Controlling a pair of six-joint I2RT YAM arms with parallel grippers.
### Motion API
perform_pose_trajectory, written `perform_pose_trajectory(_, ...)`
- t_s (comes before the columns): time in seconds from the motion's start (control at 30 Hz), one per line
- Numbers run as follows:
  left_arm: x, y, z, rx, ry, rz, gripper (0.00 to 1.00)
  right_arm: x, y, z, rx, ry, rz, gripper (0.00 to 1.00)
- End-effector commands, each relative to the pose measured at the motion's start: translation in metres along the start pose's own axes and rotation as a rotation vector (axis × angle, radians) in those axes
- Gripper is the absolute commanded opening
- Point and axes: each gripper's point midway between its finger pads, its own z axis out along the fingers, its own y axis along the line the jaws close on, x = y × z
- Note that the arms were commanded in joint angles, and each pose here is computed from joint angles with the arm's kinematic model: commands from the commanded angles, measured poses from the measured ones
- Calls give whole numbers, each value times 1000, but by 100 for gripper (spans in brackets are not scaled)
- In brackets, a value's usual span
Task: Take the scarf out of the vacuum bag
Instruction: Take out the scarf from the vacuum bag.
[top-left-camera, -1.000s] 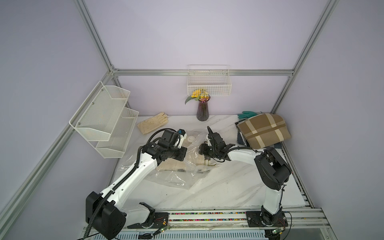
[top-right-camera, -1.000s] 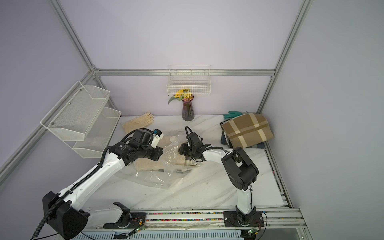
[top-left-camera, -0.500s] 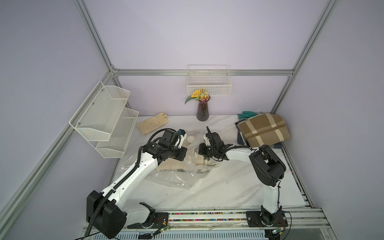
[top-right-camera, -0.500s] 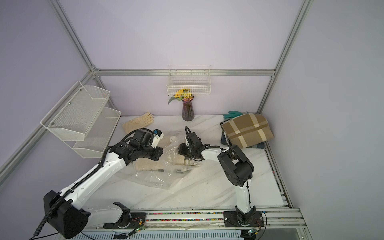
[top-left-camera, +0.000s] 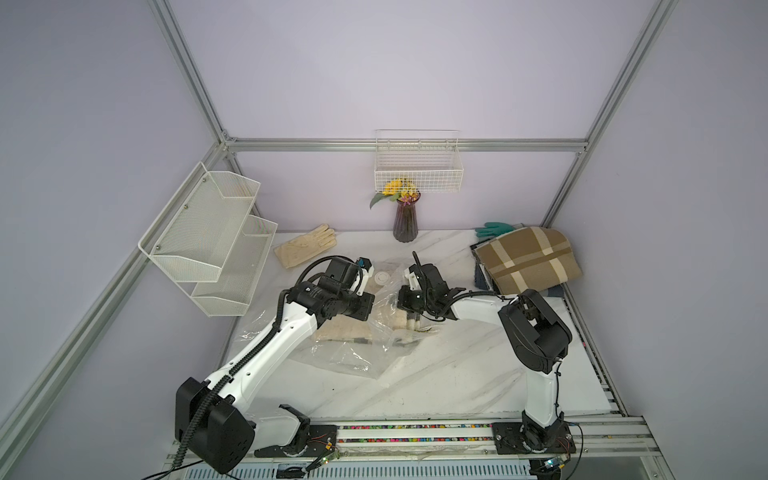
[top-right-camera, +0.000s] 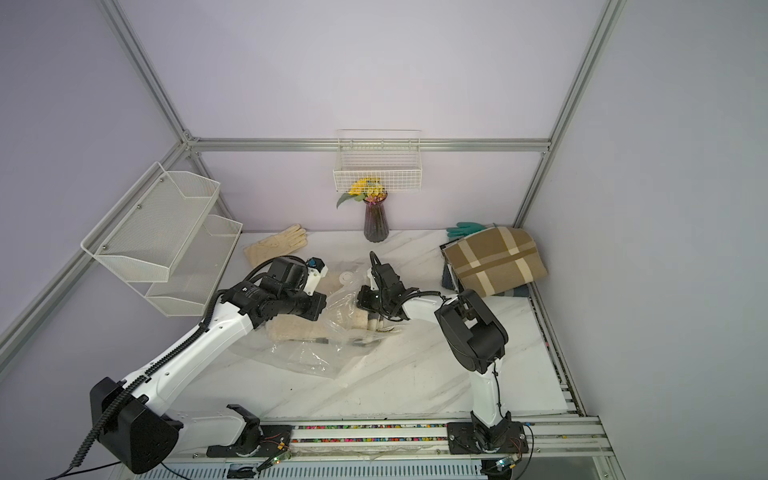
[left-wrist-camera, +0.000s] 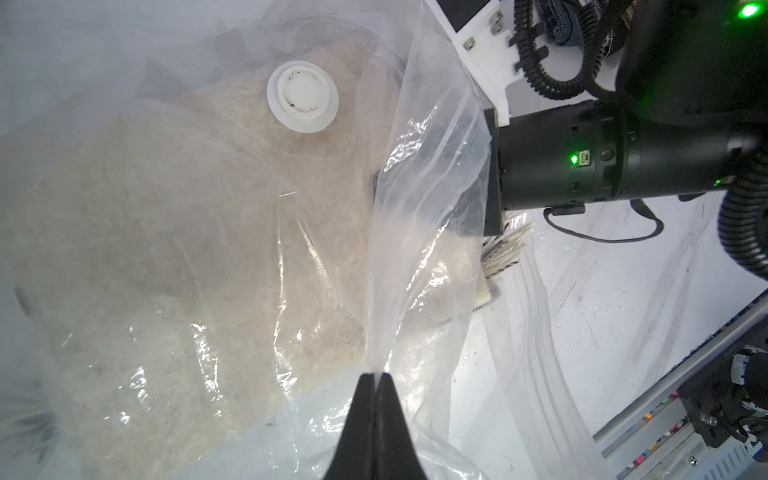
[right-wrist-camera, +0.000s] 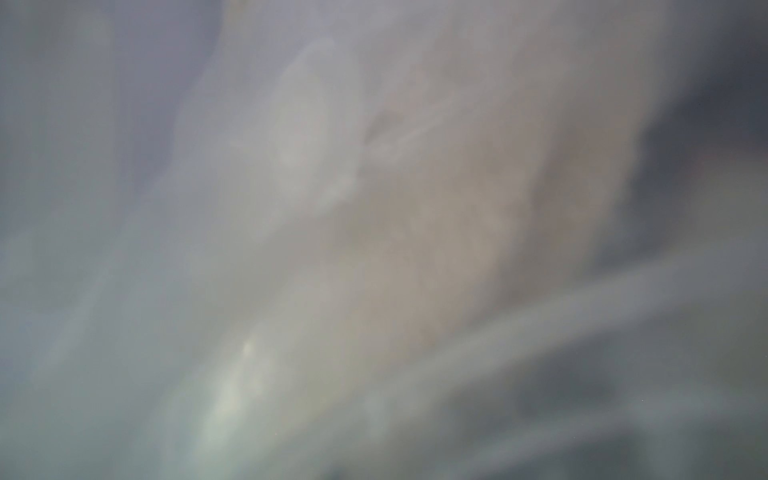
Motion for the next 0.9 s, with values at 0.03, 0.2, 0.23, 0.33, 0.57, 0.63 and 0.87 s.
perform_pose_trajectory(0.03, -16, 0, -12, -13, -55, 16, 0, -13, 11, -17, 21, -56, -32, 7)
perform_pose_trajectory(0.2, -16, 3, -11, -32, -53, 6, 0, -28, 34, -38, 6, -108, -106, 1)
perform_pose_trajectory(0.23, -17, 4, -11, -37, -55, 2, 0, -31, 39, -41, 2, -114, -135, 1)
perform_pose_trajectory(0.33, -17, 8, -12, -57, -58, -3, 0, -39, 57, -54, -27, -142, -201, 0)
perform_pose_trajectory(0.57, -18, 17, -15, -111, -65, -9, 0, -45, 61, -68, 21, -157, -268, 0)
perform_pose_trajectory(0.63, -19, 18, -14, -119, -66, -39, 0, -44, 55, -70, 53, -161, -269, 0)
perform_pose_trajectory(0.87, -31, 21, -13, -141, -81, -77, 0, -36, 41, -73, 103, -142, -252, 0)
